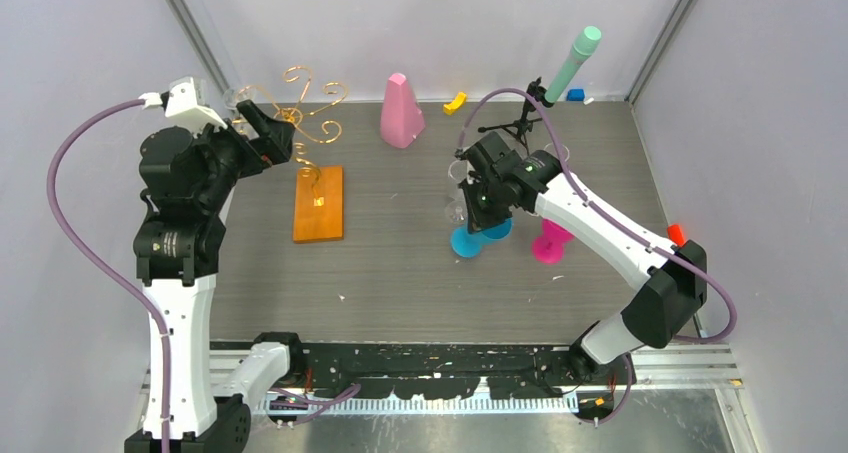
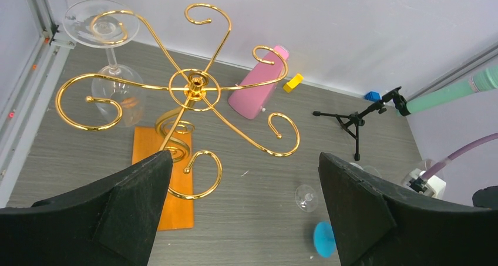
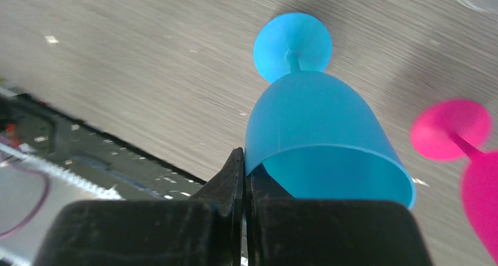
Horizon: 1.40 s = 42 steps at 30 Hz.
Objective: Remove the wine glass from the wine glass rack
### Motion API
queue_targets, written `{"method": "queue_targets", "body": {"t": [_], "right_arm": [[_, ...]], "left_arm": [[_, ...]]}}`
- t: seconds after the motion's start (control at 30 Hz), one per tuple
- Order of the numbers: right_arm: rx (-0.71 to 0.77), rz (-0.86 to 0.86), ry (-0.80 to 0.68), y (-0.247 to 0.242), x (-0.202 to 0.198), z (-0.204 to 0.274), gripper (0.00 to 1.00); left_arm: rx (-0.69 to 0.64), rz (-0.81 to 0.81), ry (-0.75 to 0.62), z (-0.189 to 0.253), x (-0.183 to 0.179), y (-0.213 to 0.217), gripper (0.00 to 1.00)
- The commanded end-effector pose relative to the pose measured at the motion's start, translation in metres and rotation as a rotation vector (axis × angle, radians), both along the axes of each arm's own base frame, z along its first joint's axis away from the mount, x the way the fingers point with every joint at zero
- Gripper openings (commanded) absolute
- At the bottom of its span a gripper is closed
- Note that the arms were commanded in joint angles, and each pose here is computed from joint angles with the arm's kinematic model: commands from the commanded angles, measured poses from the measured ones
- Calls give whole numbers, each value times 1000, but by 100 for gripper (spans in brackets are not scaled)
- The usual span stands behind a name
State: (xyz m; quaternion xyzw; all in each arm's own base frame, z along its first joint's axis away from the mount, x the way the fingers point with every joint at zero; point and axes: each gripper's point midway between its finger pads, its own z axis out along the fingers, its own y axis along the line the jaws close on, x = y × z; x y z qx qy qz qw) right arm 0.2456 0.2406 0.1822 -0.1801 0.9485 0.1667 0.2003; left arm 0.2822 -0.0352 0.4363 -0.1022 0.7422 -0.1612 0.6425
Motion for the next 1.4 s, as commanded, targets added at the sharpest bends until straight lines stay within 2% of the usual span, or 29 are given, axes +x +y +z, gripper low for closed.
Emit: {"method": "queue_targets", "body": {"t": [0.0, 0.2, 0.5, 0.83, 1.2, 1.33, 1.37], "right_arm": [[-225, -120, -75, -50, 10, 2, 0], [-325, -193, -44, -74, 20, -19, 0], [-363, -221, -16, -83, 26, -31, 0], [-323, -202, 12, -84, 16, -21, 1], [-262, -163, 49, -77, 1, -15, 2], [-267, -159, 59, -77, 1, -18, 9], [-276, -163, 56, -78, 2, -19, 14]], "left_arm": [[-7, 12, -28, 7, 3, 2, 98], [-40, -33, -9, 1, 12, -7, 98], [-46, -11, 96, -21, 35, -4, 98], [-29, 56, 84, -17, 43, 8, 99], [-10, 202, 80, -19, 52, 43, 100], [-1, 238, 88, -21, 54, 53, 100], [0, 249, 89, -22, 55, 56, 100]]}}
